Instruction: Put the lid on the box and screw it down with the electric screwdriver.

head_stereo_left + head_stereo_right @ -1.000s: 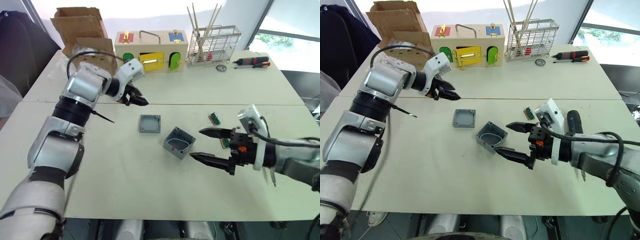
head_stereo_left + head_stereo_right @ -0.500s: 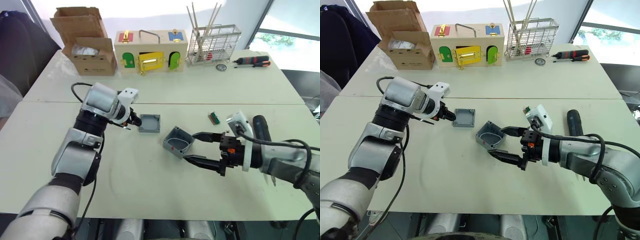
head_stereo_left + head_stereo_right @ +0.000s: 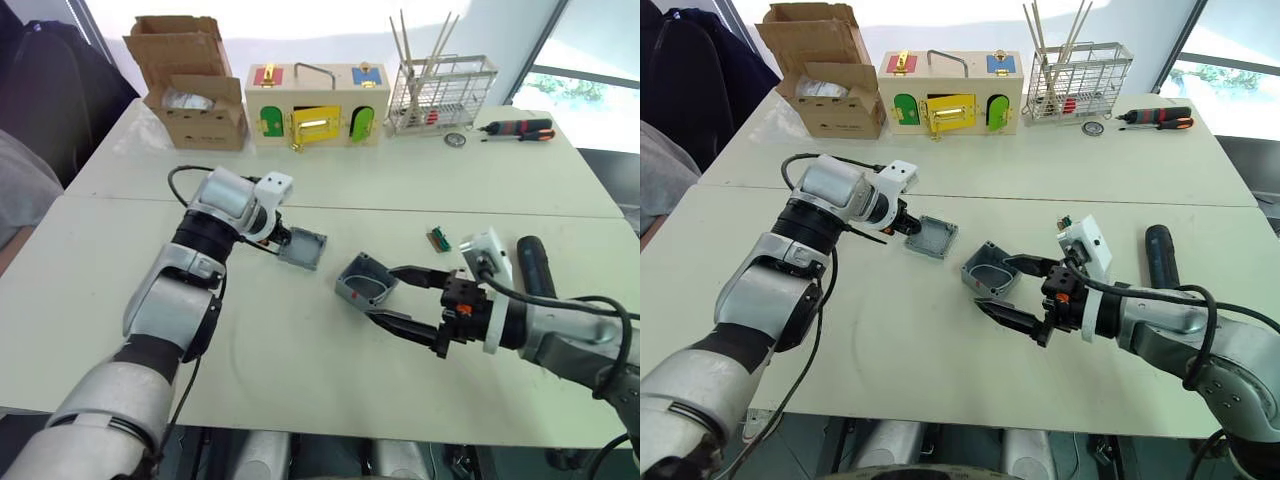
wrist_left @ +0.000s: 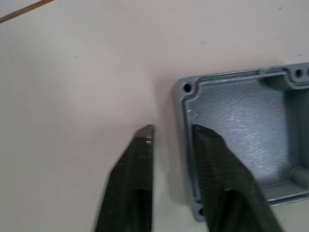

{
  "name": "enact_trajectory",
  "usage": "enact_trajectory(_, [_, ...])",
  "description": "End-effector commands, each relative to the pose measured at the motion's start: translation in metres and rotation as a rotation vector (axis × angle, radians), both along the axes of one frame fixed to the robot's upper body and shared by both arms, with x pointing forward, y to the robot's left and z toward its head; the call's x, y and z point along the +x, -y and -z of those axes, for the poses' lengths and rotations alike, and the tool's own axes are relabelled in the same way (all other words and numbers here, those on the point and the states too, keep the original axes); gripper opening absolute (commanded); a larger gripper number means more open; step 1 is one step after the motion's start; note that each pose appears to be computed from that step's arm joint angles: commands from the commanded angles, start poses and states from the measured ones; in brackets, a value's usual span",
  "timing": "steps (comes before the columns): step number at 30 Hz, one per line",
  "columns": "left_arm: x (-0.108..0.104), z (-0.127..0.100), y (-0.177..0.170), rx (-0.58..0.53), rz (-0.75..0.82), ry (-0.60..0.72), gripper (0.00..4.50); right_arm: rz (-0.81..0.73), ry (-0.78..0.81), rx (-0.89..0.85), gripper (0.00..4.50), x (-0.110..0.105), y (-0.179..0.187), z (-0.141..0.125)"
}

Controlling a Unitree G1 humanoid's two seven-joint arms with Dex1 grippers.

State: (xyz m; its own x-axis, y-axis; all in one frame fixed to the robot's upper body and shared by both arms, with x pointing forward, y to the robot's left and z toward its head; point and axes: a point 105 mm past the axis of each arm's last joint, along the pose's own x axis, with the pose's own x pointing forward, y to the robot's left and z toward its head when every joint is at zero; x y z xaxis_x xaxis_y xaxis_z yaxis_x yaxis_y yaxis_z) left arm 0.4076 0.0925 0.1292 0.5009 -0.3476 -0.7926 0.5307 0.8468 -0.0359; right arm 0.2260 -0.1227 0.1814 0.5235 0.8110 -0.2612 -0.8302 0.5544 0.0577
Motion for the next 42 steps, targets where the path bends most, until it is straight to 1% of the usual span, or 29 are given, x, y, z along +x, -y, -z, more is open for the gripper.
enact_trajectory(1, [-0.005, 0.016, 0.002, 0.001, -0.003, -0.045, 0.06, 0.018, 0.039, 0.008, 4.50, 0.000, 0.009, -0.012])
enact_trajectory(4, [-0.004, 0.012, 0.005, -0.057, -0.021, -0.018, 0.06, 0.046, 0.043, 0.086, 4.50, 0.004, 0.018, -0.023])
enact_trajectory(5, [-0.001, 0.006, 0.006, -0.091, -0.024, 0.015, 0.06, 0.054, 0.051, 0.120, 4.50, 0.006, 0.020, -0.028])
enact_trajectory(7, [0.006, -0.006, 0.008, -0.134, -0.028, 0.106, 0.06, 0.062, 0.068, 0.189, 4.50, 0.010, 0.021, -0.038])
enact_trajectory(8, [0.012, -0.017, 0.009, -0.169, -0.020, 0.189, 0.06, 0.075, 0.089, 0.231, 4.50, 0.015, 0.023, -0.045])
enact_trajectory(9, [0.020, -0.033, 0.010, -0.232, -0.031, 0.292, 0.06, 0.097, 0.122, 0.273, 4.50, 0.022, 0.024, -0.053])
enact_trajectory(10, [0.028, -0.057, 0.009, -0.303, -0.037, 0.439, 0.06, 0.130, 0.160, 0.320, 4.50, 0.033, 0.024, -0.061])
enact_trajectory(11, [0.033, -0.091, 0.008, -0.366, -0.016, 0.669, 0.06, 0.178, 0.198, 0.367, 4.50, 0.047, 0.026, -0.069])
enact_trajectory(12, [0.029, -0.121, 0.005, -0.467, -0.008, 0.822, 0.06, 0.218, 0.225, 0.411, 4.50, 0.061, 0.023, -0.076])
enact_trajectory(13, [0.021, -0.141, 0.005, -0.601, 0.012, 0.887, 0.06, 0.238, 0.233, 0.436, 4.50, 0.074, 0.018, -0.079])
enact_trajectory(14, [0.014, -0.155, 0.005, -0.699, 0.032, 0.946, 0.06, 0.253, 0.242, 0.448, 4.50, 0.086, 0.012, -0.081])
enact_trajectory(15, [0.010, -0.162, 0.008, -0.747, 0.050, 0.980, 0.06, 0.259, 0.246, 0.457, 4.50, 0.095, 0.007, -0.083])
enact_trajectory(16, [0.007, -0.168, 0.010, -0.763, 0.061, 1.030, 0.06, 0.259, 0.257, 0.463, 4.50, 0.101, 0.001, -0.086])
enact_trajectory(19, [-0.006, -0.179, 0.019, -0.792, 0.109, 1.121, 0.06, 0.242, 0.293, 0.467, 4.50, 0.111, -0.010, -0.096])
enact_trajectory(21, [-0.016, -0.184, 0.025, -0.825, 0.141, 1.153, 0.06, 0.226, 0.319, 0.469, 4.50, 0.113, -0.013, -0.104])
enact_trajectory(23, [-0.024, -0.185, 0.031, -0.834, 0.170, 1.175, 0.06, 0.218, 0.341, 0.468, 4.50, 0.114, -0.013, -0.111])
enact_trajectory(25, [-0.029, -0.183, 0.034, -0.819, 0.188, 1.190, 0.06, 0.205, 0.365, 0.464, 4.50, 0.113, -0.013, -0.118])
enact_trajectory(29, [-0.033, -0.178, 0.039, -0.812, 0.194, 1.194, 0.06, 0.172, 0.378, 0.451, 4.50, 0.109, -0.013, -0.125])
enact_trajectory(37, [-0.038, -0.175, 0.048, -0.781, 0.256, 1.202, 0.06, 0.168, 0.365, 0.440, 4.50, 0.107, -0.012, -0.123])
enact_trajectory(42, [-0.037, -0.175, 0.048, -0.781, 0.255, 1.202, 0.00, 0.172, 0.384, 0.422, 3.08, 0.108, -0.013, -0.120])
